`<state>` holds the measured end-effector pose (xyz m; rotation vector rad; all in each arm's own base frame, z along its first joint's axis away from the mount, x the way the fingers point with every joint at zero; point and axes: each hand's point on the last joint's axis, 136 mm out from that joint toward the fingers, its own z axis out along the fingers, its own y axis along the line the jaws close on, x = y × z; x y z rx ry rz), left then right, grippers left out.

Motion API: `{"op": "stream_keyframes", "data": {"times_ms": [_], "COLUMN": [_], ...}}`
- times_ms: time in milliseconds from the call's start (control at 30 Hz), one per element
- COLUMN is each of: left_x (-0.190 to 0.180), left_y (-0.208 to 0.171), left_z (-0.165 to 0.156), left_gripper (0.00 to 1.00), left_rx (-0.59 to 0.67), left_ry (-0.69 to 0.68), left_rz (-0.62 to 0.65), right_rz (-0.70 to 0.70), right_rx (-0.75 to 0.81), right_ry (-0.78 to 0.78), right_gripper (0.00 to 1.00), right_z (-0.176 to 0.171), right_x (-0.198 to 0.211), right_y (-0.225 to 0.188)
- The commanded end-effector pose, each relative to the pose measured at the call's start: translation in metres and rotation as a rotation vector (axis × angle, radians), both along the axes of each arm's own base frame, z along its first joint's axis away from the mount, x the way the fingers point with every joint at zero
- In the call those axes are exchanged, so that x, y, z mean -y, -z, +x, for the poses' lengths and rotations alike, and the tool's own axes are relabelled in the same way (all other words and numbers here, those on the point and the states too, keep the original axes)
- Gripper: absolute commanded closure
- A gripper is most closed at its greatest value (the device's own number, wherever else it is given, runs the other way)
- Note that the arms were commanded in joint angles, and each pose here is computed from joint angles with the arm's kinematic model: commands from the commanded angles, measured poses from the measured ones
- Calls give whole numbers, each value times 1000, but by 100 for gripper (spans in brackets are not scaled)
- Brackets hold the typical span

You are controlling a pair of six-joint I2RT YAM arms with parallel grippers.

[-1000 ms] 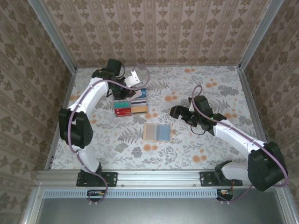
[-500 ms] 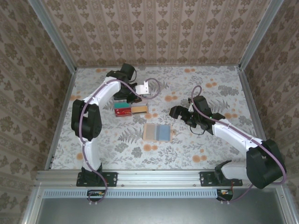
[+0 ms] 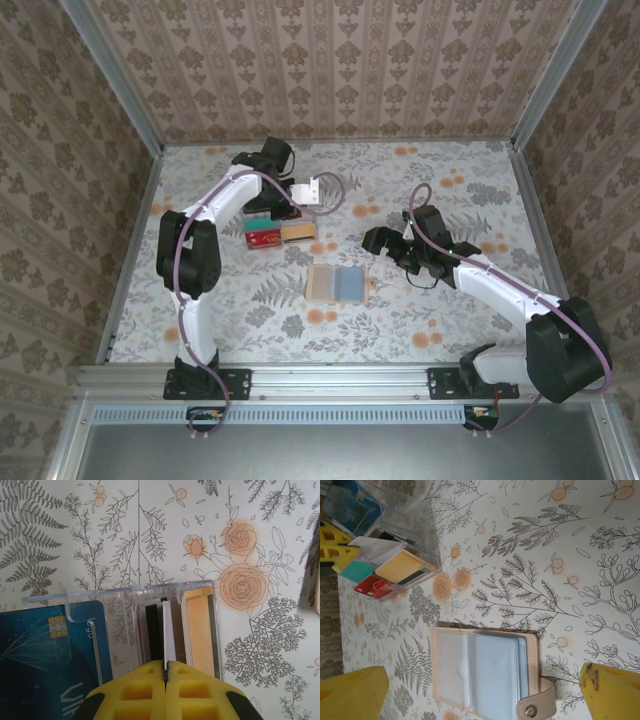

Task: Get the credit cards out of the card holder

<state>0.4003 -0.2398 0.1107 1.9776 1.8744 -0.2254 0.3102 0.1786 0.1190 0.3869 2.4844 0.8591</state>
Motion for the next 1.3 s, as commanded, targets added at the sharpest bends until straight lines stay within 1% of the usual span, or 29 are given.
{"op": "stream_keyframes", "data": {"times_ms": [0, 100, 233, 400, 567, 733, 1000, 1267], "left_x": [0, 4, 6, 4, 0, -4, -7, -9], "left_y": [9, 9, 11, 16, 16, 13, -4, -24], "left_z": [2, 1, 4, 4, 4, 4, 2, 0], "left_gripper": [100, 98, 98, 96, 90, 87, 80, 79], "left_rx": [17, 10, 14, 11, 17, 18, 43, 54], "left_ry": [6, -9, -27, -37, -48, -55, -44, -49], "left_rz": [11, -32, -55, -46, -41, -41, -61, -105], "right_rz": [19, 20, 21, 20, 20, 22, 26, 32], "right_rx": [-7, -10, -11, -9, -10, -13, -12, -13], "right_ry": [0, -2, 0, 2, 4, 3, 3, 2], "right_gripper": [0, 0, 0, 0, 0, 0, 0, 0], "right_z": [1, 0, -1, -2, -2, -2, -2, -1], "right_x": [-2, -3, -2, -1, -1, -1, -2, -3], "right_y": [3, 4, 4, 3, 3, 5, 4, 4]}}
